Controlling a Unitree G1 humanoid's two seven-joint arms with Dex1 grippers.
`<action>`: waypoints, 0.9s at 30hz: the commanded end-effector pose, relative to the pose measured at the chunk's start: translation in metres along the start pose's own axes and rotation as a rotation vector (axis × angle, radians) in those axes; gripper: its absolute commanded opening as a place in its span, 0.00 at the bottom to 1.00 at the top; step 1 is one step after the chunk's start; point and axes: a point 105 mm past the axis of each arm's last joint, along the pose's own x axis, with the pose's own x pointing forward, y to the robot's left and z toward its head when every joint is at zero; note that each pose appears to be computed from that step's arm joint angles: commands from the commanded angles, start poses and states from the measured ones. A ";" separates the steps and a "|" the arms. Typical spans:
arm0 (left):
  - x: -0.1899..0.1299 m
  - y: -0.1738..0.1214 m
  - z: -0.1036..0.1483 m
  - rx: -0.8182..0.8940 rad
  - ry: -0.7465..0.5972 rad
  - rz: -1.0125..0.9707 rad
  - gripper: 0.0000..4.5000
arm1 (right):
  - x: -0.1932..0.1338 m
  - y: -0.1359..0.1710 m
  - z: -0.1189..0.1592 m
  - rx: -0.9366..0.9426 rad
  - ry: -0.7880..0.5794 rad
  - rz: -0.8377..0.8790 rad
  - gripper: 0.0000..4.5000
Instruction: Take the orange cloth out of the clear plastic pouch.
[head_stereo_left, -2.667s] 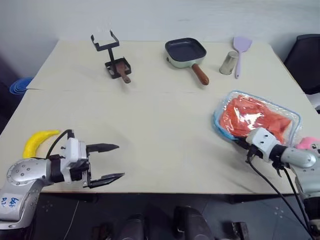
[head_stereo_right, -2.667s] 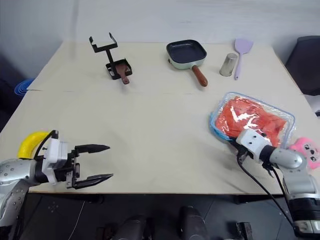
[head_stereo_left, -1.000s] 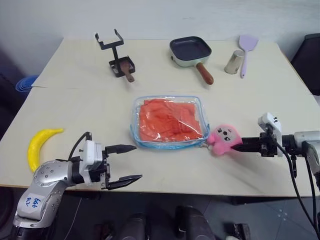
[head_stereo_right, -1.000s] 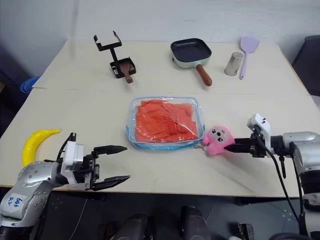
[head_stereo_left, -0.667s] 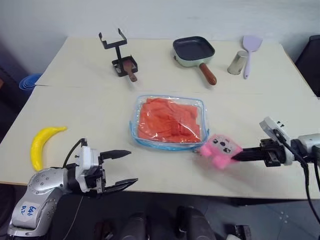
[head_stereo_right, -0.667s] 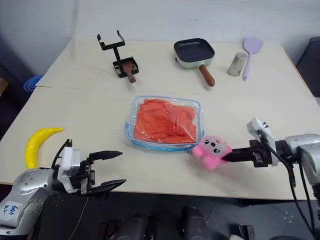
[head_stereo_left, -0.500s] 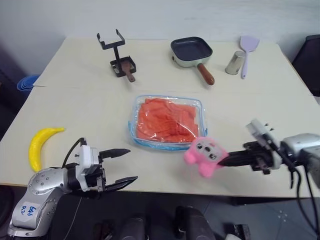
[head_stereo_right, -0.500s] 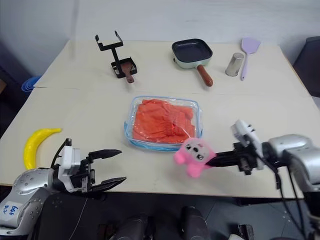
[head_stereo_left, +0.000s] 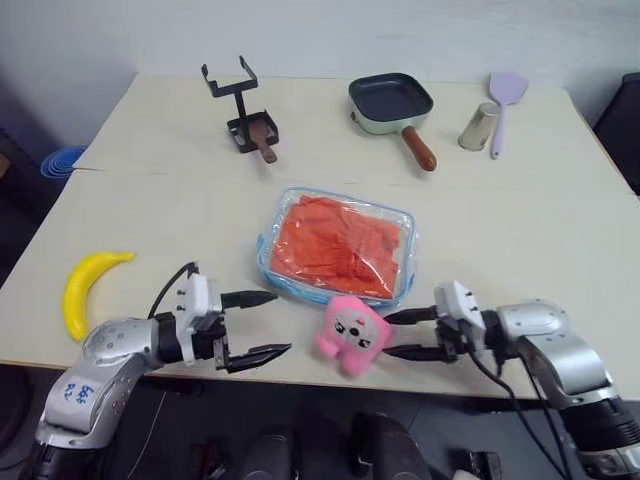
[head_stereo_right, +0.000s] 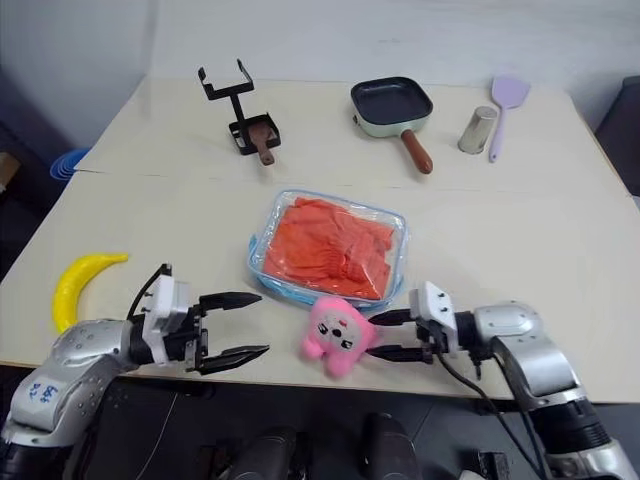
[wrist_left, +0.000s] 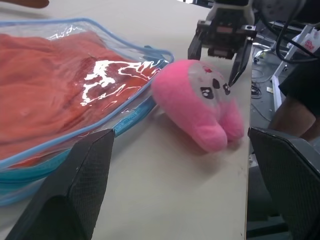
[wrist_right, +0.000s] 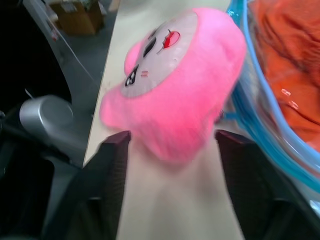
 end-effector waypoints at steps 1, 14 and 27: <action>0.022 -0.005 0.006 -0.146 0.024 -0.064 1.00 | -0.042 0.006 0.012 -0.033 0.008 -0.017 0.92; 0.108 -0.006 -0.013 -0.264 0.159 -0.146 0.87 | -0.032 -0.068 0.010 -0.495 0.195 -0.161 0.98; 0.092 -0.001 -0.018 -0.272 0.183 -0.094 0.07 | 0.011 -0.093 0.010 -0.681 0.215 -0.082 0.25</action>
